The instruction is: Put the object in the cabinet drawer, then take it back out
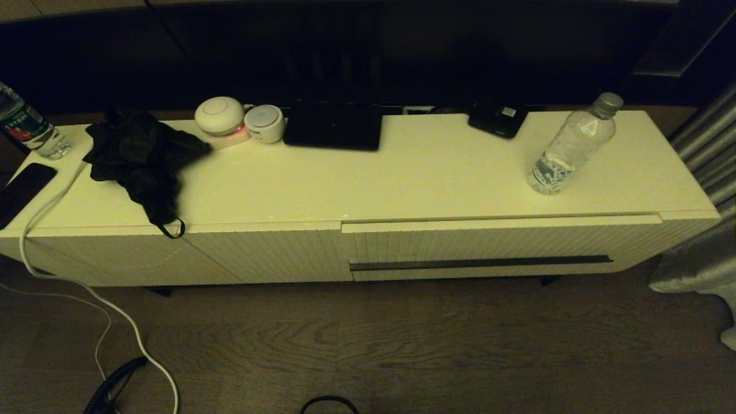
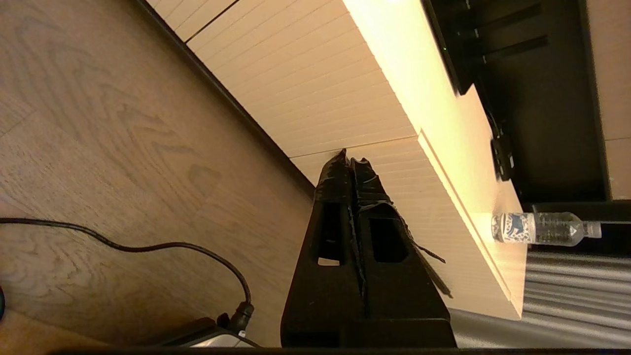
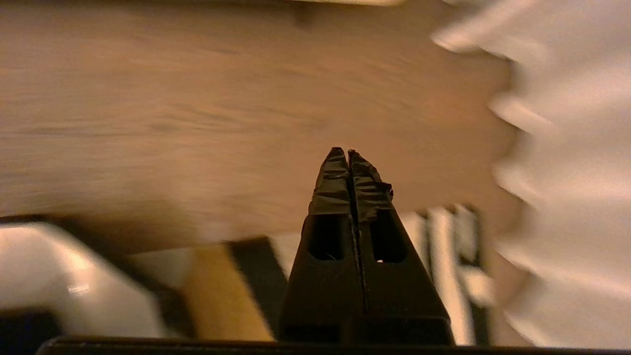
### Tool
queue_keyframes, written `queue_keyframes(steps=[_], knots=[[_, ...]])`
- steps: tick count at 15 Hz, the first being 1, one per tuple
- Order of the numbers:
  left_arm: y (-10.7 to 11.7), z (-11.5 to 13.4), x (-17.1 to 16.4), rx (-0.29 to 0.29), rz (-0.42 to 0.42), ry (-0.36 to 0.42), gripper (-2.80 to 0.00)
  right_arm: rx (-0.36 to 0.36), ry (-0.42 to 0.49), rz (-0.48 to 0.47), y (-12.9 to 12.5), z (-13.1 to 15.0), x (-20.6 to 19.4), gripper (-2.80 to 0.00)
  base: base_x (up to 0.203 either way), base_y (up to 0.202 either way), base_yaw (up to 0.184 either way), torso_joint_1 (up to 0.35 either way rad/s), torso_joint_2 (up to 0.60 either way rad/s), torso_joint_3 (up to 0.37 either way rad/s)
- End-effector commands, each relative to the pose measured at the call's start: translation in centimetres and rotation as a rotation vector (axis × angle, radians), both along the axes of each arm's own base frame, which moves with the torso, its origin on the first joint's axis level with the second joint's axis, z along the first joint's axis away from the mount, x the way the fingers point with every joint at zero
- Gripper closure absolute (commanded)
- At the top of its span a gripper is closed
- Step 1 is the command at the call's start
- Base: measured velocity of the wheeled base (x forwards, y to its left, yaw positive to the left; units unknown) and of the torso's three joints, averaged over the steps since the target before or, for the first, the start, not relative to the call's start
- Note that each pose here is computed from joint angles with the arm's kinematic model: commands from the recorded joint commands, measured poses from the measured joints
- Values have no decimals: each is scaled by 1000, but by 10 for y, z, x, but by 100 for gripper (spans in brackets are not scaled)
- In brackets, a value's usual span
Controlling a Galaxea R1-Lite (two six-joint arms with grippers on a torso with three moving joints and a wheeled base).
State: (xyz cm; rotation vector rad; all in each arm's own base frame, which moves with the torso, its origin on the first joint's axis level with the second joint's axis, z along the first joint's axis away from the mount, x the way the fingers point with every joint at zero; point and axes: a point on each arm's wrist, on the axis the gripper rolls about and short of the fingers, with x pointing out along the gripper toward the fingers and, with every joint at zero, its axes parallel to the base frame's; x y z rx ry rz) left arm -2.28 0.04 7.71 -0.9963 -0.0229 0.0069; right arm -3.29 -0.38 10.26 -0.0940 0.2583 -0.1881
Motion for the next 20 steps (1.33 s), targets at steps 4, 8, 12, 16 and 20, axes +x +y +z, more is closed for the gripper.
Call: queue_keyframes(steps=[4,8,12,16,20], knots=[[0,0,0,-6,0,-2,0,51,-59,183,4,-23,-4,0,0,0,0,0,0,0],[0,0,0,-6,0,0,0,65,-118,182,4,-26,2,0,0,0,0,0,0,0],[0,0,0,-6,0,-1,0,112,-223,150,3,-26,7,0,0,0,0,0,0,0],[0,0,0,-6,0,-1,0,61,-258,161,4,-27,10,0,0,0,0,0,0,0],[0,0,0,-6,0,-1,0,100,-267,153,3,-26,10,0,0,0,0,0,0,0]])
